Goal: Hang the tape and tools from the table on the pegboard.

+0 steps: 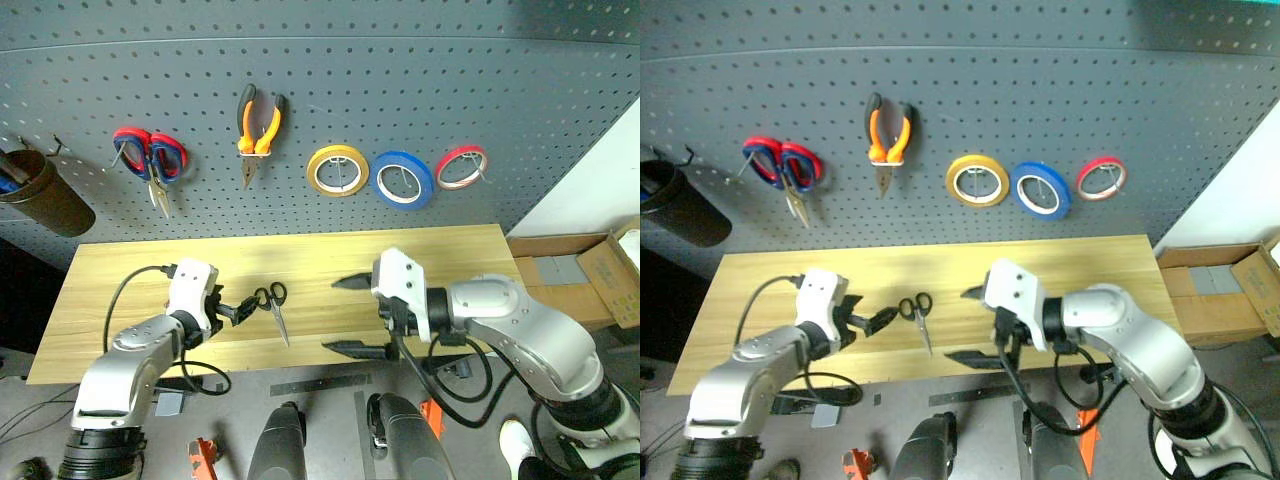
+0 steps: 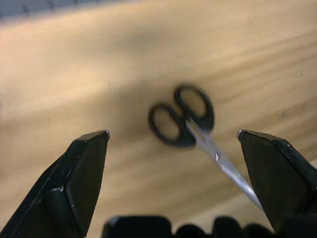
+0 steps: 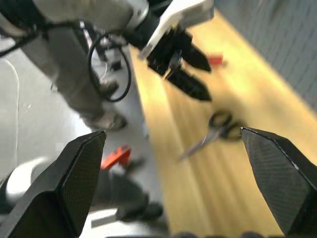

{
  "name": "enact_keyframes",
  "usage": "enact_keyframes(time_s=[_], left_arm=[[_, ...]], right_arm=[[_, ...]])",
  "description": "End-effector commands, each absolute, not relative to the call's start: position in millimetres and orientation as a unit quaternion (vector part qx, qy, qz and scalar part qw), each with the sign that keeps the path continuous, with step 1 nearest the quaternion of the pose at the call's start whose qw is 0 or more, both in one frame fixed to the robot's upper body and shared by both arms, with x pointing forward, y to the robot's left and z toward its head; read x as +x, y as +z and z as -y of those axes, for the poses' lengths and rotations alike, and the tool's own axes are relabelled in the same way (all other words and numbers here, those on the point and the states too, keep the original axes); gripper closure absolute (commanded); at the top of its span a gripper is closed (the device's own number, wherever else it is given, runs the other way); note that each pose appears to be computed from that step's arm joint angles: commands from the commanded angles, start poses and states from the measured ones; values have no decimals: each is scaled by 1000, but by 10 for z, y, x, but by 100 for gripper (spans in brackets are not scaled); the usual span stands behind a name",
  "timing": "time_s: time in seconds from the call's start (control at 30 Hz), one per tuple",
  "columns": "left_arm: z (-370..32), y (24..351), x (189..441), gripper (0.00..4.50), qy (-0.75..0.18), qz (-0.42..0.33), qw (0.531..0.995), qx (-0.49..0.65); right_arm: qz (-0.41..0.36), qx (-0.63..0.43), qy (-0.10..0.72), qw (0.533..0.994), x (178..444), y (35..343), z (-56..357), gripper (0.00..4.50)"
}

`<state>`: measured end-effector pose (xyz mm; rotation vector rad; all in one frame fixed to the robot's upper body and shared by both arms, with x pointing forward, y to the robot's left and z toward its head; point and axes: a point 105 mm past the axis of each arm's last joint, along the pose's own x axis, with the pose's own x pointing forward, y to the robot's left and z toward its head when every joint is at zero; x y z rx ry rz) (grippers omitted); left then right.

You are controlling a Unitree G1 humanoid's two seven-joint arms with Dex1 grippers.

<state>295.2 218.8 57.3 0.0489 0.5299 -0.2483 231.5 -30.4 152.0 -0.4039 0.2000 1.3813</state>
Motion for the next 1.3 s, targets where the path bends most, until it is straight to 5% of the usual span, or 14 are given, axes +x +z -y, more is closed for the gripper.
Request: enact_keyframes(time_s=[0.03, 0.47, 0.93, 1.07, 1.3], left_arm=[[-1975, 403, 2823, 0, -89, -300, 950, 4], [-1767, 168, 3071, 0, 35, -335, 939, -66], [-1615, 51, 3256, 0, 52, -357, 929, -86], [-1612, 42, 3241, 123, 51, -360, 926, -98], [-1780, 89, 3242, 377, 59, -351, 930, -92]], right_arm=[[-69, -193, 646, 735, 2190, 1571, 253, 2], [-87, -193, 646, 733, 2177, 1519, 254, 2], [-105, -178, 654, 728, 2142, 1504, 272, 2], [-116, -179, 649, 730, 2171, 1485, 300, 0], [-104, -230, 555, 793, 2609, 1466, 441, 0]])
